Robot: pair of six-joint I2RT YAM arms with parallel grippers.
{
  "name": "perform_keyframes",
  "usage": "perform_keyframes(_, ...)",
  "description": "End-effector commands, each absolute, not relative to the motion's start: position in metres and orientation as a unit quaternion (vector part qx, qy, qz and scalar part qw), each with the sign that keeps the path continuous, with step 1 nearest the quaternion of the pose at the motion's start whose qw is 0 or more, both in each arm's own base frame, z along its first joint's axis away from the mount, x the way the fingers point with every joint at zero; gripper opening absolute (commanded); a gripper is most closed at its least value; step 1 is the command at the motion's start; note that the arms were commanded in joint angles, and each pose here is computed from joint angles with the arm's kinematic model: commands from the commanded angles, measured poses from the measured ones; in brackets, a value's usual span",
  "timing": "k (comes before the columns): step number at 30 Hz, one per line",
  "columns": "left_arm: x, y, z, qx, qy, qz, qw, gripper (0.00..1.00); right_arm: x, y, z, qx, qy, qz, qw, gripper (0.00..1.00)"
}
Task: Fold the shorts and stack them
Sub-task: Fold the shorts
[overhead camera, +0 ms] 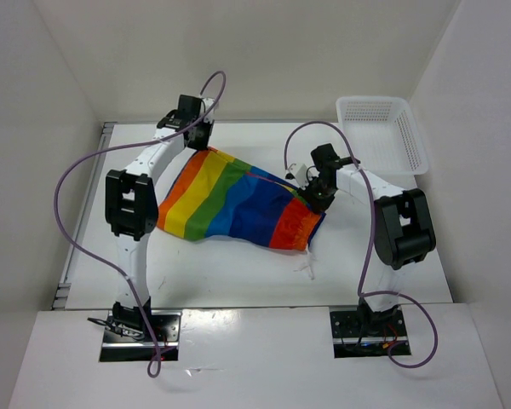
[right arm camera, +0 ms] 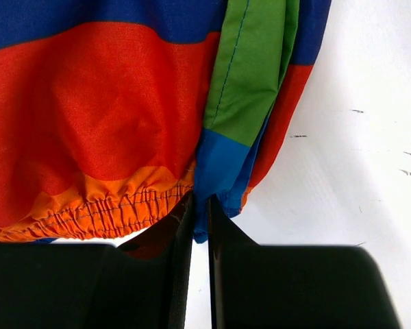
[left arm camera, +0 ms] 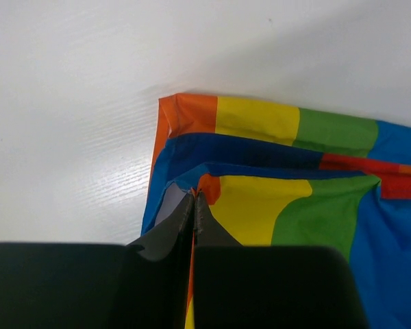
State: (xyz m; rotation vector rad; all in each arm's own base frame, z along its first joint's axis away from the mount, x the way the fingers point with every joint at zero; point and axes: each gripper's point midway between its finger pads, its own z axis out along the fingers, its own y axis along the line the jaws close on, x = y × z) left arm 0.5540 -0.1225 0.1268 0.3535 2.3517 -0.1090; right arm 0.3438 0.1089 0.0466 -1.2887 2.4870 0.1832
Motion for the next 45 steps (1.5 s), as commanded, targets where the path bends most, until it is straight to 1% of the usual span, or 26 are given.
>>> perform_keyframes(1, 0.587, -0.144, 0.187, 0.148, 0.87, -0.065, 0.465, 0.0, 0.344, 0.113, 0.066, -0.463, 0.863, 0.062, 0.194, 0.0)
perform_keyframes(5, 0.596, -0.142, 0.179, 0.143, 0.871, -0.057, 0.466, 0.0, 0.343, 0.113, 0.071, -0.463, 0.862, 0.061, 0.199, 0.0)
perform_keyframes(9, 0.601, -0.141, 0.2, 0.14, 0.862, -0.053, 0.484, 0.0, 0.36, 0.112, 0.106, -0.44, 0.862, 0.057, 0.245, 0.0)
perform_keyframes(12, 0.598, -0.145, 0.221, 0.145, 0.853, -0.064, 0.497, 0.0, 0.359, 0.116, 0.133, -0.44, 0.853, 0.071, 0.272, 0.0)
perform_keyframes(14, 0.597, -0.153, 0.229, 0.152, 0.849, -0.072, 0.501, 0.0, 0.353, 0.112, 0.139, -0.436, 0.851, 0.071, 0.285, 0.0)
perform_keyframes(17, 0.6, -0.167, 0.229, 0.16, 0.844, -0.078, 0.506, 0.01, 0.346, 0.103, 0.119, -0.43, 0.858, 0.064, 0.275, 0.0)
perform_keyframes(20, 0.606, -0.184, 0.212, 0.168, 0.847, -0.076, 0.499, 0.02, 0.346, 0.085, 0.101, -0.405, 0.873, 0.057, 0.264, 0.0)
perform_keyframes(21, 0.61, -0.19, 0.195, 0.17, 0.852, -0.072, 0.49, 0.02, 0.347, 0.079, 0.094, -0.395, 0.88, 0.05, 0.258, 0.0)
perform_keyframes(26, 0.638, -0.188, 0.178, 0.156, 0.853, -0.048, 0.495, 0.04, 0.364, 0.059, 0.084, -0.342, 0.9, 0.033, 0.269, 0.0)
perform_keyframes(27, 0.645, -0.184, 0.156, 0.154, 0.861, -0.044, 0.482, 0.05, 0.367, 0.06, 0.08, -0.336, 0.902, 0.034, 0.269, 0.0)
perform_keyframes(28, 0.645, -0.184, 0.15, 0.155, 0.866, -0.043, 0.473, 0.07, 0.37, 0.056, 0.076, -0.328, 0.906, 0.023, 0.266, 0.0)
perform_keyframes(29, 0.655, -0.187, 0.182, 0.151, 0.847, -0.047, 0.507, 0.1, 0.373, 0.056, 0.077, -0.323, 0.906, 0.023, 0.271, 0.0)
perform_keyframes(30, 0.661, -0.189, 0.154, 0.152, 0.856, -0.045, 0.493, 0.22, 0.376, 0.055, 0.074, -0.312, 0.91, 0.018, 0.273, 0.05)
perform_keyframes(31, 0.657, -0.188, 0.147, 0.154, 0.863, -0.044, 0.48, 0.34, 0.376, 0.053, 0.069, -0.304, 0.915, 0.016, 0.265, 0.18)
perform_keyframes(32, 0.663, -0.188, 0.196, 0.145, 0.831, -0.046, 0.535, 0.46, 0.379, 0.05, 0.07, -0.302, 0.915, 0.005, 0.268, 0.43)
perform_keyframes(33, 0.664, -0.182, 0.162, 0.14, 0.85, -0.028, 0.507, 0.54, 0.382, 0.044, 0.073, -0.291, 0.918, -0.003, 0.271, 0.51)
perform_keyframes(34, 0.663, -0.187, 0.155, 0.142, 0.854, -0.024, 0.5, 0.64, 0.382, 0.042, 0.069, -0.289, 0.919, -0.008, 0.266, 0.61)
perform_keyframes(35, 0.661, -0.186, 0.153, 0.143, 0.857, -0.023, 0.495, 0.7, 0.385, 0.037, 0.073, -0.285, 0.92, -0.023, 0.268, 0.71)
perform_keyframes(36, 0.66, -0.181, 0.151, 0.144, 0.86, -0.031, 0.489, 0.75, 0.389, 0.035, 0.076, -0.283, 0.919, -0.032, 0.272, 0.73)
perform_keyframes(37, 0.655, -0.181, 0.163, 0.146, 0.857, -0.036, 0.492, 0.79, 0.389, 0.029, 0.077, -0.272, 0.923, -0.038, 0.271, 0.74)
perform_keyframes(38, 0.656, -0.171, 0.172, 0.14, 0.857, -0.032, 0.495, 0.87, 0.396, 0.028, 0.089, -0.265, 0.92, -0.046, 0.286, 0.77)
perform_keyframes(39, 0.653, -0.161, 0.183, 0.139, 0.856, -0.042, 0.495, 0.92, 0.396, 0.028, 0.091, -0.26, 0.921, -0.045, 0.285, 0.77)
perform_keyframes(40, 0.646, -0.154, 0.179, 0.14, 0.866, -0.048, 0.477, 0.92, 0.395, 0.028, 0.097, -0.256, 0.922, -0.044, 0.287, 0.77)
perform_keyframes(42, 0.637, -0.138, 0.195, 0.137, 0.87, -0.061, 0.47, 0.95, 0.396, 0.031, 0.106, -0.245, 0.923, -0.027, 0.296, 0.81)
perform_keyframes(44, 0.616, -0.136, 0.176, 0.144, 0.894, -0.077, 0.417, 0.95, 0.389, 0.036, 0.111, -0.24, 0.925, -0.013, 0.295, 0.82)
perform_keyframes(45, 0.604, -0.128, 0.161, 0.14, 0.91, -0.077, 0.381, 0.98, 0.386, 0.04, 0.11, -0.237, 0.927, 0.001, 0.292, 0.82)
